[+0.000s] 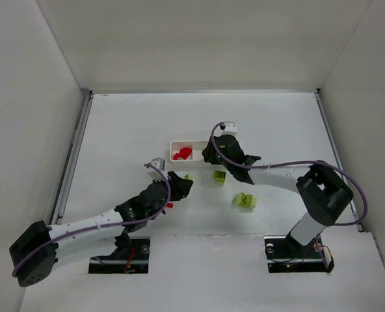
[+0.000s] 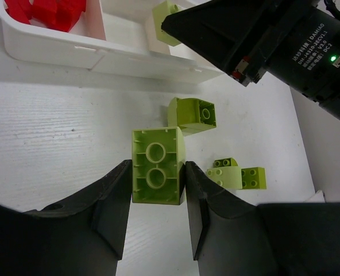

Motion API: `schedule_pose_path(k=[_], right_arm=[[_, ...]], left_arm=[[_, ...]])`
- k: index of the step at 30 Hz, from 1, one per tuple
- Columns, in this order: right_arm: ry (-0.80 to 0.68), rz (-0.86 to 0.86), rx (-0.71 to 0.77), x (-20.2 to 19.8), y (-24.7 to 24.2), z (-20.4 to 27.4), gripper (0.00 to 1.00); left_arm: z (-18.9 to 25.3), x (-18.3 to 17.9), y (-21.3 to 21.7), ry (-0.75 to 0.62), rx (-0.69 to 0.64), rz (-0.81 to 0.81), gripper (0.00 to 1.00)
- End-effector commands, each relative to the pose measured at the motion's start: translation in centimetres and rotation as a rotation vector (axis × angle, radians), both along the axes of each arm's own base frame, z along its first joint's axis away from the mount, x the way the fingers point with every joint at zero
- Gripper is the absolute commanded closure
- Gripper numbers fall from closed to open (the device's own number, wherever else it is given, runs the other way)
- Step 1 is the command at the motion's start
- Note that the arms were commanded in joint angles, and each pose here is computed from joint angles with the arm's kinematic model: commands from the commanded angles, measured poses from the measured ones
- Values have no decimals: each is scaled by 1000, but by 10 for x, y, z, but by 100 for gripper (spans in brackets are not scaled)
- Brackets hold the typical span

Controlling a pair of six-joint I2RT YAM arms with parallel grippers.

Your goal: Sort the legos into containers by color

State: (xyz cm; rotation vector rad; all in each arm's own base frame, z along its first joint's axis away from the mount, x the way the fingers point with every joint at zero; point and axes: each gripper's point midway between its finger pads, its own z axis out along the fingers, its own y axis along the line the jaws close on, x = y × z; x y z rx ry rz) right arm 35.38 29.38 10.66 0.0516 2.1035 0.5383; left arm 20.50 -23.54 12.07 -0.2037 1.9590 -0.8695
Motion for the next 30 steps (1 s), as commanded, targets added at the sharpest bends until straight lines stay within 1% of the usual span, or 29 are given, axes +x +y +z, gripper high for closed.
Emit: schedule_pose_path(k=[1,4,8,9,11,14,16,18,20,22,26,30], right_arm=[[-49,15,27,11,14,22,69],[-53,12,30,15,16,23,64],[-69,13,43,16,18,32,49],[-77,14,48,15,17,37,47],[-92,12,53,13,14,44,45],[-120,2,70,6,4,57,45],[-138,1,85,0,-2,64,48],[-155,-5,99,-7,-12,71,54],[-172,-23,107,-16,-26,75,64],[-183,-38,108,-26,-40,74,69],[-186,-62,122,-51,-66,64,69],[-178,-65,135,-77,-81,51,64]], left_arm=[[16,3,0,-42,-13,10,74],[15,3,2,-41,-15,20,74],[19,6,-2,-48,0,15,74],[21,7,-3,-56,3,13,74],[26,12,-4,-63,2,22,74],[36,19,-12,-79,23,16,74],[40,25,-18,-99,49,14,74],[45,34,-24,-112,60,22,74],[51,47,-33,-124,82,24,74],[53,60,-39,-136,121,33,74],[49,97,-47,-130,179,72,73],[32,128,-53,-114,267,90,72]])
